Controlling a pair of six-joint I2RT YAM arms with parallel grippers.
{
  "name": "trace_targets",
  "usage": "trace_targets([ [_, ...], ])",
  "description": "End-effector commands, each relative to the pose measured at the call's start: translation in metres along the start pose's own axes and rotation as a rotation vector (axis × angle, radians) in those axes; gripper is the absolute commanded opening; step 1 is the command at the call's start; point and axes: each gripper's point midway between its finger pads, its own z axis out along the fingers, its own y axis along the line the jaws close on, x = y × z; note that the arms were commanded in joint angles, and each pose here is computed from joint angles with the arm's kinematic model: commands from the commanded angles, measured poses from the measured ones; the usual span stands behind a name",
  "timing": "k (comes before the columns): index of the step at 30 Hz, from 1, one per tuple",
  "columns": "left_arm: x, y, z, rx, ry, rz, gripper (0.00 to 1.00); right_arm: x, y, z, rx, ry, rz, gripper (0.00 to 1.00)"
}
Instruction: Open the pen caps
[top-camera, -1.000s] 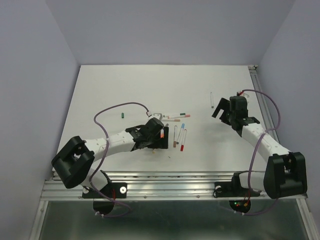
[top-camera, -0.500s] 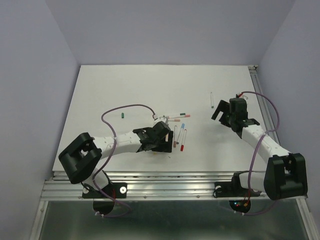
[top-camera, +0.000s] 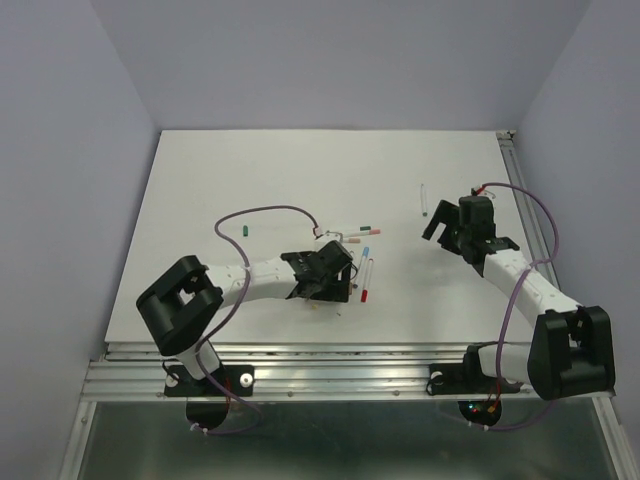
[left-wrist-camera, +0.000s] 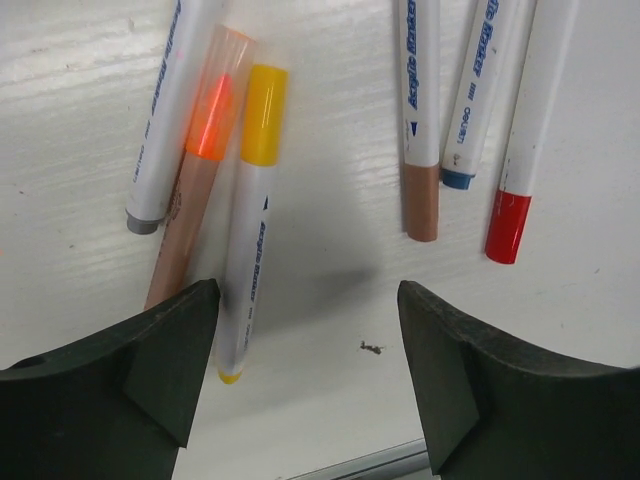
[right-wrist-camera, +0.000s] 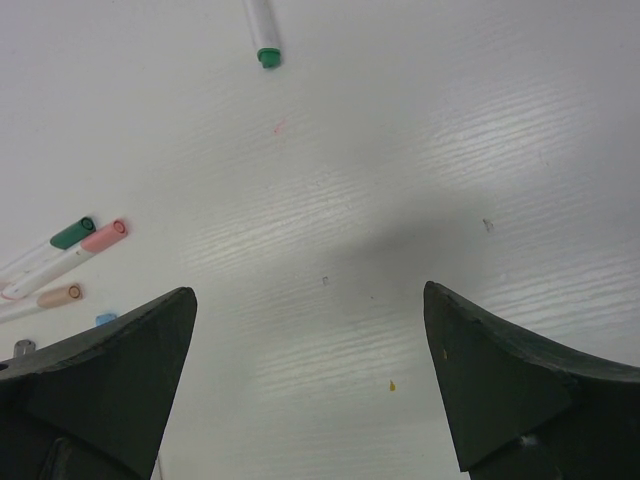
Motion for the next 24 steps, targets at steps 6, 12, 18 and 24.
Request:
trace_targets([
  [6,-0.039,0.001,0.009,-0.173,-0.074,-0.011,0.82,0.002,-0.001,0.001,-0.011,-0.006,0.006,1.00],
  [12,-0.046,0.004,0.021,-0.251,-0.076,-0.009,0.67,0.002,-0.001,0.000,-0.012,-0.009,0.008,1.00],
  [18,-0.047,0.003,0.025,-0.257,-0.075,-0.025,0.59,0.003,0.000,0.000,-0.020,-0.003,0.006,1.00],
  [24,-0.051,0.012,0.029,-0.306,-0.090,-0.044,0.56,0.004,0.001,0.001,-0.024,0.004,0.005,1.00],
])
